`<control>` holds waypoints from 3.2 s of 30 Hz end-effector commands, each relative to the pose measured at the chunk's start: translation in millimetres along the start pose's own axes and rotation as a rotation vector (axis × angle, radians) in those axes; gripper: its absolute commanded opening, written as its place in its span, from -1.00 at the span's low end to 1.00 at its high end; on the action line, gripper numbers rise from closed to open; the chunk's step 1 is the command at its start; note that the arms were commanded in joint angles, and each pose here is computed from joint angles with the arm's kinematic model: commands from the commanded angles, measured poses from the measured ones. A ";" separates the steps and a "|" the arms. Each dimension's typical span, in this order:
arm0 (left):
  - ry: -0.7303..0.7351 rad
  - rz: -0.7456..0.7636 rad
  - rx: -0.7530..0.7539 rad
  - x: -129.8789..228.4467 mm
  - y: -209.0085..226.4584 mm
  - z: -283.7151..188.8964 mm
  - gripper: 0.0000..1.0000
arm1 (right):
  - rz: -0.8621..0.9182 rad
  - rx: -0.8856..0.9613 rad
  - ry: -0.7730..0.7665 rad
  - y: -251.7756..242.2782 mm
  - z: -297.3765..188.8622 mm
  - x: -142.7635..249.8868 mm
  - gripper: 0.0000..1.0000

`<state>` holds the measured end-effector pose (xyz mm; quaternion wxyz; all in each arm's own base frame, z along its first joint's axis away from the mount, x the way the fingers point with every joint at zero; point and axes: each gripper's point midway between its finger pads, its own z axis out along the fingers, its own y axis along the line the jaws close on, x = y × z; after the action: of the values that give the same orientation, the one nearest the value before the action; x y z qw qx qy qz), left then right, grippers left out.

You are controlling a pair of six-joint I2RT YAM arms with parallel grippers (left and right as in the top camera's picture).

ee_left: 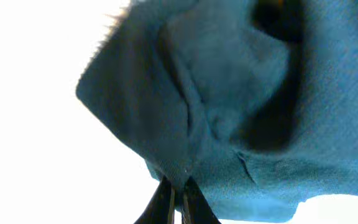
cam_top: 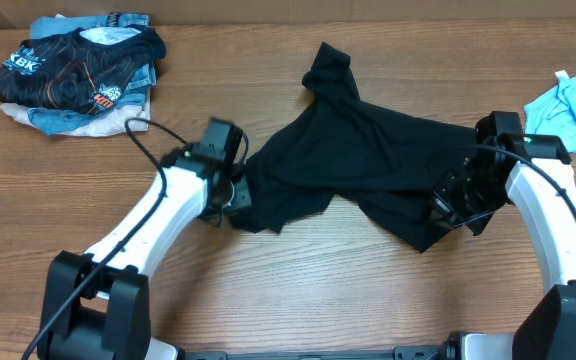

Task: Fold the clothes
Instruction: 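Pull the shirt edges apart with both grippers to spread it flat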

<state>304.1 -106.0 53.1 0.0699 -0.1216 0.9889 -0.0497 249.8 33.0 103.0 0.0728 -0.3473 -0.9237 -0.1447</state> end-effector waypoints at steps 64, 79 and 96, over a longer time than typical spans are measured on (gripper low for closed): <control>0.265 0.098 -0.105 -3.6 70.7 13.6 0.55 | -0.002 0.001 -0.245 -4.2 -39.8 -17.7 -0.89; 0.258 0.097 -0.098 2.4 73.1 27.4 0.28 | -0.001 0.014 -0.229 -7.3 -38.9 -14.0 -0.89; 0.258 0.085 -0.086 7.0 73.0 34.9 0.16 | -0.001 0.015 -0.228 -7.6 -38.8 -13.6 -0.89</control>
<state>291.1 -36.6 14.5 -0.0505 -0.0789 0.9955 -0.0141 251.4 10.8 126.5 -0.0107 -0.3637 -0.9260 -0.1006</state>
